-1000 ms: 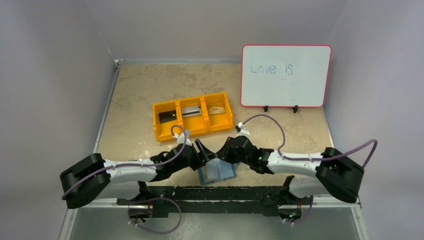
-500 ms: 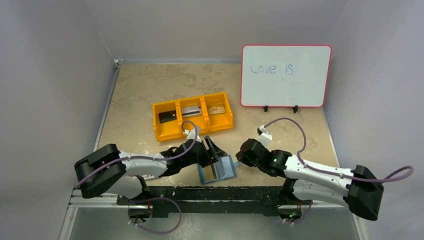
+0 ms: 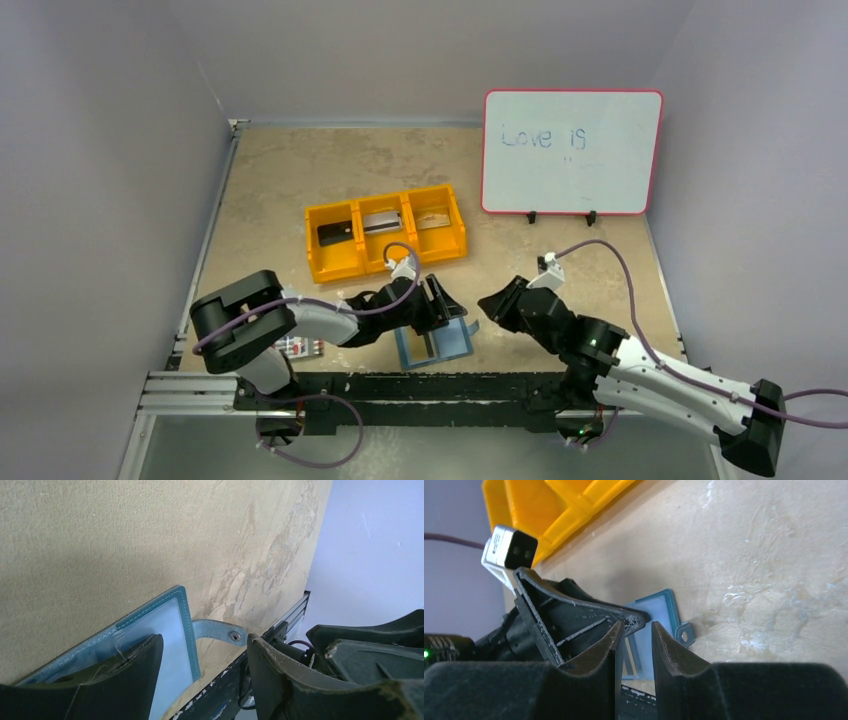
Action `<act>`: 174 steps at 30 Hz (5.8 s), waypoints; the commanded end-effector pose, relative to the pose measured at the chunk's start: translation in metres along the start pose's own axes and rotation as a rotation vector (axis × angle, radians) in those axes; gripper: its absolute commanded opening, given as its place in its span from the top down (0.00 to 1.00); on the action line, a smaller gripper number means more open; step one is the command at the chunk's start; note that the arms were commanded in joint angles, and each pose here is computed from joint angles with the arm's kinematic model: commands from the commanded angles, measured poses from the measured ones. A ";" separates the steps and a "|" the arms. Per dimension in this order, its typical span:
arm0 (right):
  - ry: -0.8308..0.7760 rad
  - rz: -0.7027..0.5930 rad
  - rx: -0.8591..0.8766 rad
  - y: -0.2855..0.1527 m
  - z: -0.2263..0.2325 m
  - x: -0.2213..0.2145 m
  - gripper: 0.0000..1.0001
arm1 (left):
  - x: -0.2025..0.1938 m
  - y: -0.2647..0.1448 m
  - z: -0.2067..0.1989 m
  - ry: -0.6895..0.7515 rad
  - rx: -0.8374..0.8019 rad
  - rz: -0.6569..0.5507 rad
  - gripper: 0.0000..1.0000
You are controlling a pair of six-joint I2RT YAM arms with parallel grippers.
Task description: Take the credit cards out of the card holder
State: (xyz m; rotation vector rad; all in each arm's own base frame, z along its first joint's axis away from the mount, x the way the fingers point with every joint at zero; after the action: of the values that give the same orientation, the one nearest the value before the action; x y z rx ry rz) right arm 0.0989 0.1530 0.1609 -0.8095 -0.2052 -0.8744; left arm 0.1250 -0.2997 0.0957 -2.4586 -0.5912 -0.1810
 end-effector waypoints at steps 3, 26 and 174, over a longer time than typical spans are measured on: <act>-0.024 0.061 0.252 -0.001 0.008 -0.010 0.71 | 0.019 -0.020 -0.031 0.109 -0.001 -0.109 0.38; -0.213 0.403 0.294 0.062 0.039 -0.065 0.73 | 0.015 -0.083 0.027 0.167 0.210 -0.142 0.40; 0.201 0.350 0.185 0.062 -0.031 -0.059 1.00 | -0.040 -0.031 0.030 0.689 0.630 -0.099 0.84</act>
State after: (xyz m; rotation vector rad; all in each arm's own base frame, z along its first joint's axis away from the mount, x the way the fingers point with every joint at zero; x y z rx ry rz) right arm 0.0988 0.1890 0.0731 -0.5729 0.0564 -0.5676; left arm 0.0813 -0.2798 0.0908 -1.6819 -0.4532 -0.7344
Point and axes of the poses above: each gripper's point midway between its finger pads, its own y axis out along the fingers, its own z axis along the line the jaws close on, x = y × z, the point moved 9 cm from there along -y, back along the fingers, and after that the axes turned 4 degrees about y, right-handed, at the moved point
